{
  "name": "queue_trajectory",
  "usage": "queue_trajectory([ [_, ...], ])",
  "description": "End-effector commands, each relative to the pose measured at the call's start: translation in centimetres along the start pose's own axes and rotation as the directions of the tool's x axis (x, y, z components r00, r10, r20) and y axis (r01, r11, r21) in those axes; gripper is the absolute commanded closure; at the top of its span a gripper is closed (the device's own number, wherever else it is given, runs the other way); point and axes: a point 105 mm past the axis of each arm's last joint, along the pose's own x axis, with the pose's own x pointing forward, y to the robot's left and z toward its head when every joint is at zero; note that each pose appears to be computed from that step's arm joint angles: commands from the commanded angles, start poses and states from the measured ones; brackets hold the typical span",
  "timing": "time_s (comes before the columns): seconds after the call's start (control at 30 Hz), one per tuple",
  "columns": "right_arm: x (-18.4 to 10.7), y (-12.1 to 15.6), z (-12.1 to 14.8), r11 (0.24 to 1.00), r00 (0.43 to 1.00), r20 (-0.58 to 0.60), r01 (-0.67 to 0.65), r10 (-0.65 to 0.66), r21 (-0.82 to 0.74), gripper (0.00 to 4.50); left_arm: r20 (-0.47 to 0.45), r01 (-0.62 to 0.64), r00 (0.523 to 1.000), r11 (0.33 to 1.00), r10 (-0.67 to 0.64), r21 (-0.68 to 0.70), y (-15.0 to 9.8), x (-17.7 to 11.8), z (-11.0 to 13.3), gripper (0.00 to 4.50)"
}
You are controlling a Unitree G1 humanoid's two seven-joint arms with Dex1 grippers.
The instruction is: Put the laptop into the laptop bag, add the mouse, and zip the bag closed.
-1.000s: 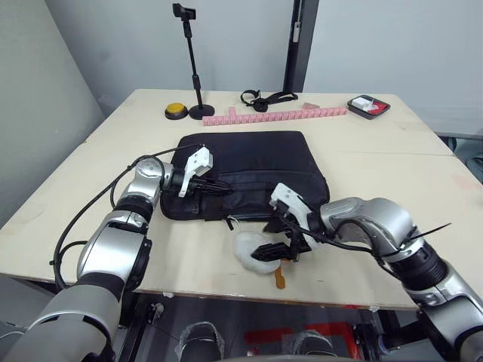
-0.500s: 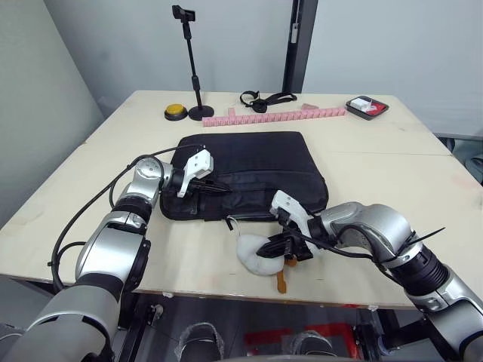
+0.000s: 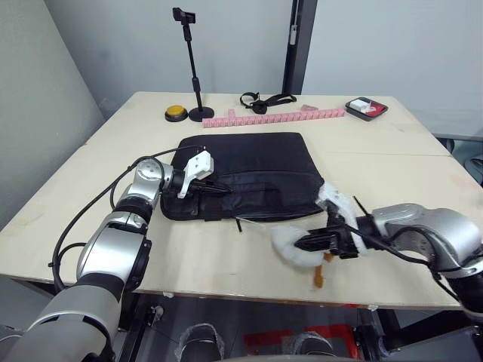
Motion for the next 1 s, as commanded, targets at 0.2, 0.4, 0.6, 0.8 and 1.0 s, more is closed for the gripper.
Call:
queue_trajectory([
  [0.2,-6.7,-4.4,-1.8,0.964,0.964,-0.051,0.259,-0.261,-0.057,4.48,-0.107,0.020,0.994,0.999,-0.025,-0.051,-0.9,-0.1,-2.7,4.50],
  [0.4,-10.9,-7.9,-3.1,0.895,0.892,-0.081,0.439,-0.445,-0.077,4.48,-0.117,0.032,0.992,0.999,-0.036,-0.036,-1.0,0.2,-2.5,4.50],
  [0.6,-14.2,-10.9,-3.0,0.791,0.792,-0.031,0.605,-0.610,-0.091,4.48,-0.123,0.049,0.991,0.999,-0.051,-0.021,-1.1,0.2,-2.4,4.50],
  [0.8,-14.3,-13.0,-1.0,0.673,0.686,0.069,0.725,-0.724,-0.146,4.48,-0.163,0.077,0.984,0.997,-0.075,0.005,-1.3,0.1,-2.8,4.50],
  [1.0,-11.8,-13.1,0.8,0.636,0.669,0.115,0.737,-0.734,-0.226,4.48,-0.177,0.103,0.979,0.995,-0.099,0.015,-1.8,0.2,-3.2,4.50],
])
